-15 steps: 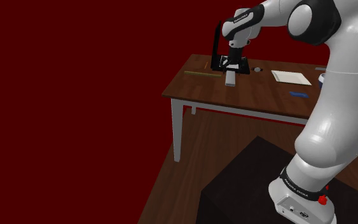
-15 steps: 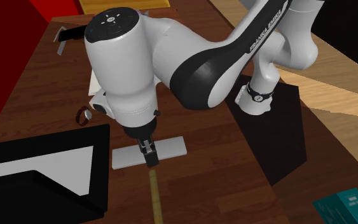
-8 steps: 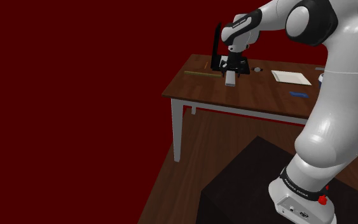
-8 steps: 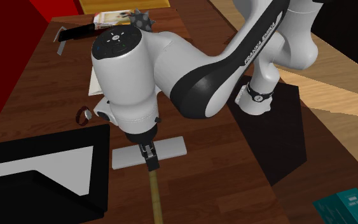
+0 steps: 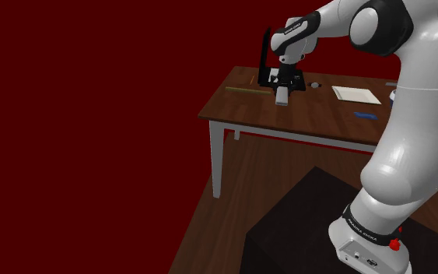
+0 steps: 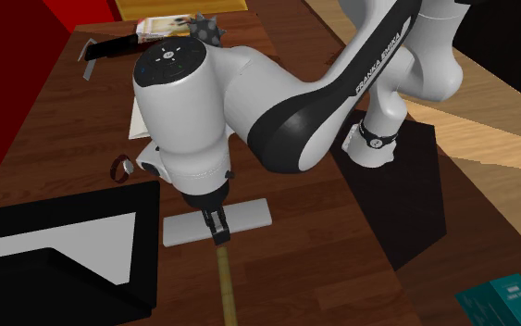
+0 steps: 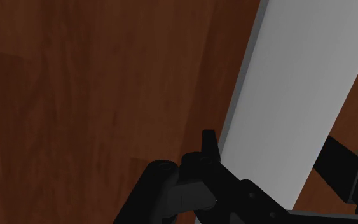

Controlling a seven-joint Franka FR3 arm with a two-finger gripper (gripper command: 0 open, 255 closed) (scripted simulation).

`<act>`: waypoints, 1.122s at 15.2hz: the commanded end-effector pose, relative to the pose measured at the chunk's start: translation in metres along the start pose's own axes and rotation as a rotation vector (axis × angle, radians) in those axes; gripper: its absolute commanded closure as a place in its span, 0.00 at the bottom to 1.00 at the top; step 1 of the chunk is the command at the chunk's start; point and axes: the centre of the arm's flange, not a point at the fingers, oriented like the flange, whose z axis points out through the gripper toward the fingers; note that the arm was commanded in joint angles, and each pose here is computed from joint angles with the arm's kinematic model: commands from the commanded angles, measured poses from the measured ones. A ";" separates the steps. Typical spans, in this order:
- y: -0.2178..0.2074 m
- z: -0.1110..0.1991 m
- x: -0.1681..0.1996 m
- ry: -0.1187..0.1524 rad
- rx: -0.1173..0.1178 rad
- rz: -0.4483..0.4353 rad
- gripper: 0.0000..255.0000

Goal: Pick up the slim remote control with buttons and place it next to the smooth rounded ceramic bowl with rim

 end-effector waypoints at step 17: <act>0.001 -0.058 0.000 0.000 0.000 0.000 1.00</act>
